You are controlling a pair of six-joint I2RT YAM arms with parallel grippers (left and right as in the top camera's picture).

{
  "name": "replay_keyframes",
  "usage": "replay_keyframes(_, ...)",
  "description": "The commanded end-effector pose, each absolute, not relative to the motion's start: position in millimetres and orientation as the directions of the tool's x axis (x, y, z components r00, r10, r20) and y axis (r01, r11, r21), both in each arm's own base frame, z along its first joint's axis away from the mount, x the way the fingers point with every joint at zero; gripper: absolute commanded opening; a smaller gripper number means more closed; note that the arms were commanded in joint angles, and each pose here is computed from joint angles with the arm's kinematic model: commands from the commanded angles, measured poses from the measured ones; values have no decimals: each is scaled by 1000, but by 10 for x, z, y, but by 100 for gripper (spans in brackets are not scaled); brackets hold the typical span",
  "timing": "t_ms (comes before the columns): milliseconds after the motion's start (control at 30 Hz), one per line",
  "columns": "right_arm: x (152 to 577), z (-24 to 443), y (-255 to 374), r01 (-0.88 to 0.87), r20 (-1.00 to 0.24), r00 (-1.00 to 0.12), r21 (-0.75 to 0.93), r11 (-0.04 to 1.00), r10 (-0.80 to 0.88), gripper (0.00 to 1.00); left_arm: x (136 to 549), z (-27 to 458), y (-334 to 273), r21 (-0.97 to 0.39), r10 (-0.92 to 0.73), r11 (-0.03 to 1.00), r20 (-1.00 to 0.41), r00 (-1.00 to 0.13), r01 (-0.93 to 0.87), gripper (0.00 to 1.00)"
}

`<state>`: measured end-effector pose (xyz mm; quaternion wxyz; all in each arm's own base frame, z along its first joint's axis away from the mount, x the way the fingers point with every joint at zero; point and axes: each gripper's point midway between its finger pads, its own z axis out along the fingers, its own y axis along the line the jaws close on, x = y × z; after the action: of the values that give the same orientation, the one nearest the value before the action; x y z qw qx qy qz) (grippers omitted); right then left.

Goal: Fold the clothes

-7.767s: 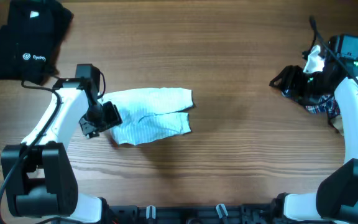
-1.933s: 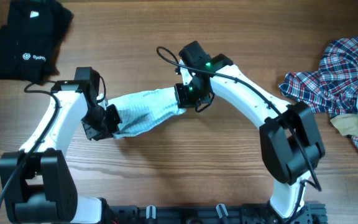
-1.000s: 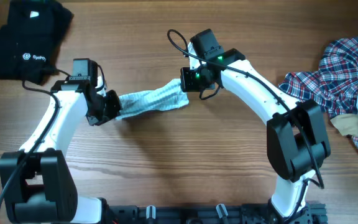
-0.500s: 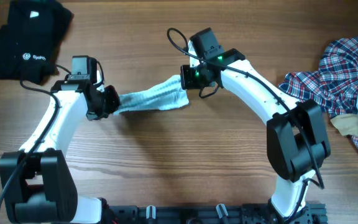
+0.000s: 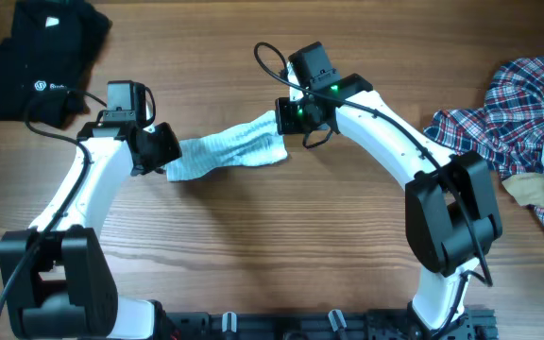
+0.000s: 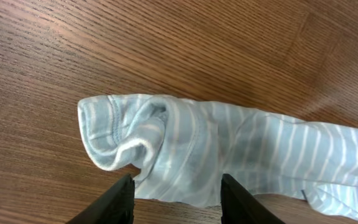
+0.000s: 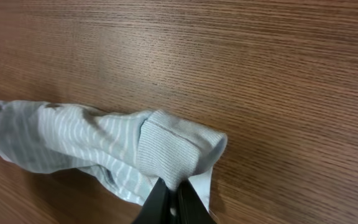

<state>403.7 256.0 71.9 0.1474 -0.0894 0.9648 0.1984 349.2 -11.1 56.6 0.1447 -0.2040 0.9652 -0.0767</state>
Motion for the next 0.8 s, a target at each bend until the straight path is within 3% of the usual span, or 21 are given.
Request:
replay_keyframes(0,4102,812,2543,-232,-347,-932,347,909,-106,4,3538,676,-61,-198,-415,907,-282,-865,-371,44)
replay_keyframes(300,4066,816,2574,-217,-326,-941,375,901,-91,4,3310,555,-93,-173,-415,906,-182,-892,-386,46)
replay_keyframes(467,4056,817,2584,-219,-323,-942,381,898,-93,4,3279,349,-153,-182,-414,902,-115,-903,-391,54)
replay_keyframes(767,4049,813,2579,-219,-320,-943,379,899,-94,4,3280,22,-159,-159,-394,911,-55,-917,-382,52)
